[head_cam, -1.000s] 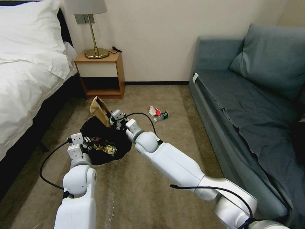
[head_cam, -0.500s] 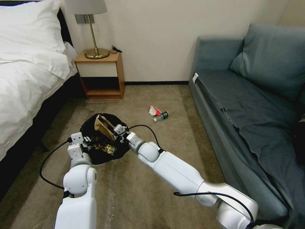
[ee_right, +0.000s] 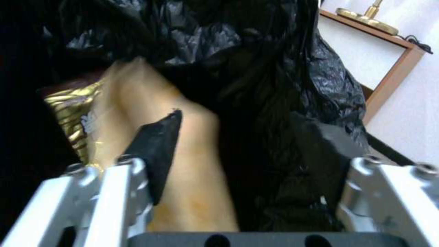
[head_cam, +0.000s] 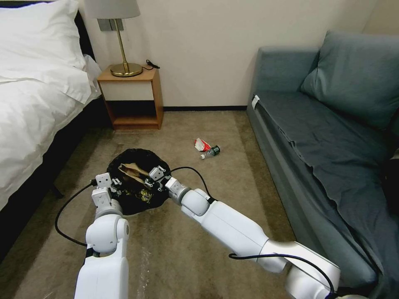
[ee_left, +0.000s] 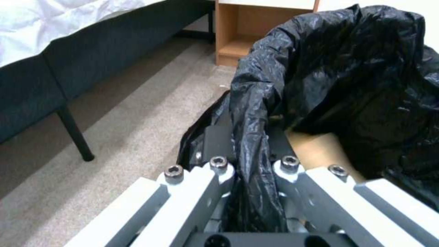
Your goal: Pick up the trash bin, then pick up the garbage on the floor and place it into the trash bin.
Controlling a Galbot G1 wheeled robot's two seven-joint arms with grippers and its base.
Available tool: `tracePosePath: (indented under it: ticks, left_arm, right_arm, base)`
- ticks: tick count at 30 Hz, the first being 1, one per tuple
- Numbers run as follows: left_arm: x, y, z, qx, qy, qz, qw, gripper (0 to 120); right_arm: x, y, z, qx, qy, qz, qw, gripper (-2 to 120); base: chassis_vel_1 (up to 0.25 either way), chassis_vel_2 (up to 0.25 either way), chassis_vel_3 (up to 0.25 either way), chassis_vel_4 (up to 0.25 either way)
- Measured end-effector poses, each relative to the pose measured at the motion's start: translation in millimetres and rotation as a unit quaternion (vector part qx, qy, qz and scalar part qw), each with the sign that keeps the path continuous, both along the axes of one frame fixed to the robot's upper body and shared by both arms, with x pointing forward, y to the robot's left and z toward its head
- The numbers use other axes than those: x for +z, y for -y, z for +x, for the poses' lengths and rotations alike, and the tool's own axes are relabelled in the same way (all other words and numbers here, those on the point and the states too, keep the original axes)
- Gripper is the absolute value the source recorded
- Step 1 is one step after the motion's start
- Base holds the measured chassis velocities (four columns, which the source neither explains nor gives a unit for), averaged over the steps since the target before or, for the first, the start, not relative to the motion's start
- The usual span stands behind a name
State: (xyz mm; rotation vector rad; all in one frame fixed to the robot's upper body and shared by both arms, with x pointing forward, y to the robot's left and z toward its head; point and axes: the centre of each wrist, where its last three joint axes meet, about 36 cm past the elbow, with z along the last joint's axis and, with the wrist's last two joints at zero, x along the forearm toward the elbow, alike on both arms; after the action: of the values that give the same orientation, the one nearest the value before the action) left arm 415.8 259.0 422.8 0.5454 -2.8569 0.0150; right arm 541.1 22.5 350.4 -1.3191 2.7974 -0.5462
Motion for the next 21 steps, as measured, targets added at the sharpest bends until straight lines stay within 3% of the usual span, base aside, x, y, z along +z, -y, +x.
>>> tracePosePath:
  ticks: [9, 17, 21]
  left_arm:
    - [0.2, -0.6, 0.1, -0.002, 0.0, 0.002, 1.0, 4]
    - [0.2, -4.5, 3.8, -0.003, 0.004, -0.003, 1.0, 4]
    - [0.3, -8.0, 9.6, -0.012, 0.012, -0.015, 0.9998, 4]
  right_arm:
    - [10.3, 7.5, 6.2, -0.017, 0.002, 0.02, 1.0, 99]
    - [53.2, 29.0, 23.7, -0.094, 0.005, 0.1, 0.991, 100]
    - [71.4, 67.3, 26.7, -0.159, 0.012, 0.157, 0.975, 100]
  base:
    - [0.0, 0.0, 0.0, 0.0]
    - [0.0, 0.0, 0.0, 0.0]
    - [0.0, 0.0, 0.0, 0.0]
